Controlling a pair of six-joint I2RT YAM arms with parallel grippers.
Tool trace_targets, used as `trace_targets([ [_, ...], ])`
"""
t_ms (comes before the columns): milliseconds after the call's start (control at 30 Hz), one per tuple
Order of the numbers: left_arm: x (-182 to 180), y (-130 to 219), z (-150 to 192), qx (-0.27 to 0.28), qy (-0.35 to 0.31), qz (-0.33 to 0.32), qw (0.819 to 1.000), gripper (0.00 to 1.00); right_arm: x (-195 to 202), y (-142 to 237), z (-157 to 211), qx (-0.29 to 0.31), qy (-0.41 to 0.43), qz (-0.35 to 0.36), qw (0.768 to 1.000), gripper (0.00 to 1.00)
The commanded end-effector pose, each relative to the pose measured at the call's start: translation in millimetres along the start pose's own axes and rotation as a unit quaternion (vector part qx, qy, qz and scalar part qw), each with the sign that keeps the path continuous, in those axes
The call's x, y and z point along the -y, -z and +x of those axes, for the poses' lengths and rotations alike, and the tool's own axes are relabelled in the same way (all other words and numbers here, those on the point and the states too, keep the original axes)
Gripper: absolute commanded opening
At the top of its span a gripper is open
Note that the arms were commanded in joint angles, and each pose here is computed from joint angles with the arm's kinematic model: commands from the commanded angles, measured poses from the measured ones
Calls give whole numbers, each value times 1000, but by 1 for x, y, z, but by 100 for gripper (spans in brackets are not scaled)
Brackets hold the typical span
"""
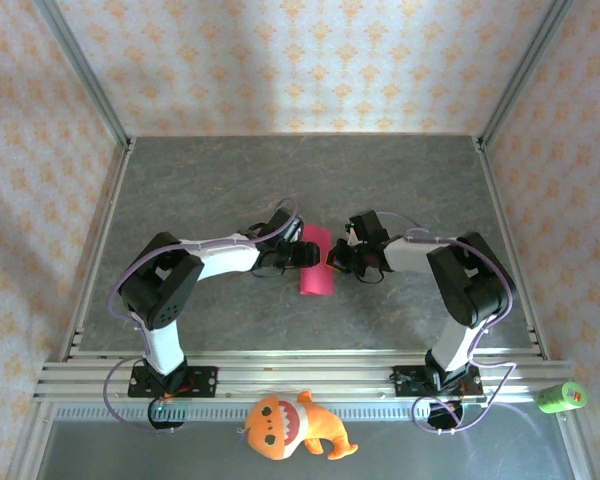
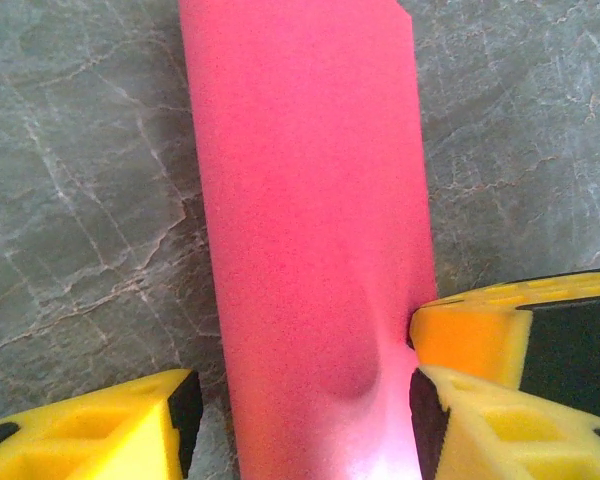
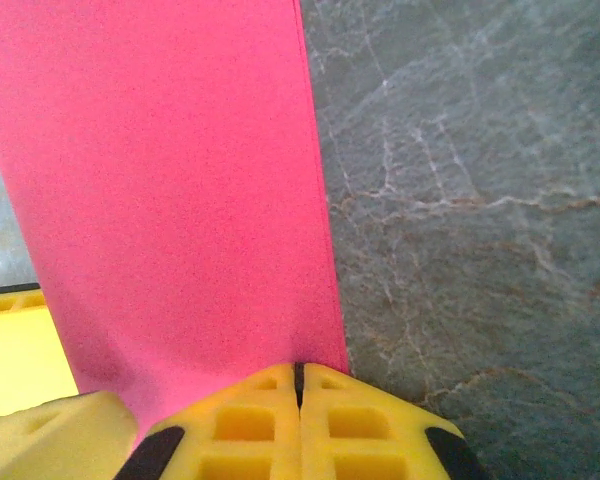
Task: Fold a paper plane with a square sheet of paper (pick it up from the middle)
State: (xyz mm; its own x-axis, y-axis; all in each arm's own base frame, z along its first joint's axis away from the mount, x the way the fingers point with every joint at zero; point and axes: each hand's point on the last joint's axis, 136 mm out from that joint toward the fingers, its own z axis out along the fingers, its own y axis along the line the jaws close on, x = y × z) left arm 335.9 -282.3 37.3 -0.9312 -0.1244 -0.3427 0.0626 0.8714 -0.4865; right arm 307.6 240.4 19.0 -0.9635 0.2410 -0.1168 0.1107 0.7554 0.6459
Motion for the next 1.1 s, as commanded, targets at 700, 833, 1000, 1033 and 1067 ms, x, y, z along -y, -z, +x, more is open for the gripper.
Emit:
trace_targets([
  [700, -37, -14, 9, -9, 11, -70, 997, 48, 23, 101, -62, 186, -84, 30, 979, 10],
  [833, -39, -14, 10, -13, 3, -77, 997, 48, 31, 100, -59, 183, -93, 33, 978, 10],
  [1000, -43, -15, 11, -16, -4, -89, 996, 47, 33, 97, -56, 175, -97, 35, 979, 10],
  [1033, -44, -15, 12, -18, -6, -92, 996, 47, 34, 96, -56, 175, -98, 35, 979, 10],
  [1067, -46, -16, 12, -20, -8, -96, 995, 47, 34, 96, -56, 175, -99, 36, 979, 9],
])
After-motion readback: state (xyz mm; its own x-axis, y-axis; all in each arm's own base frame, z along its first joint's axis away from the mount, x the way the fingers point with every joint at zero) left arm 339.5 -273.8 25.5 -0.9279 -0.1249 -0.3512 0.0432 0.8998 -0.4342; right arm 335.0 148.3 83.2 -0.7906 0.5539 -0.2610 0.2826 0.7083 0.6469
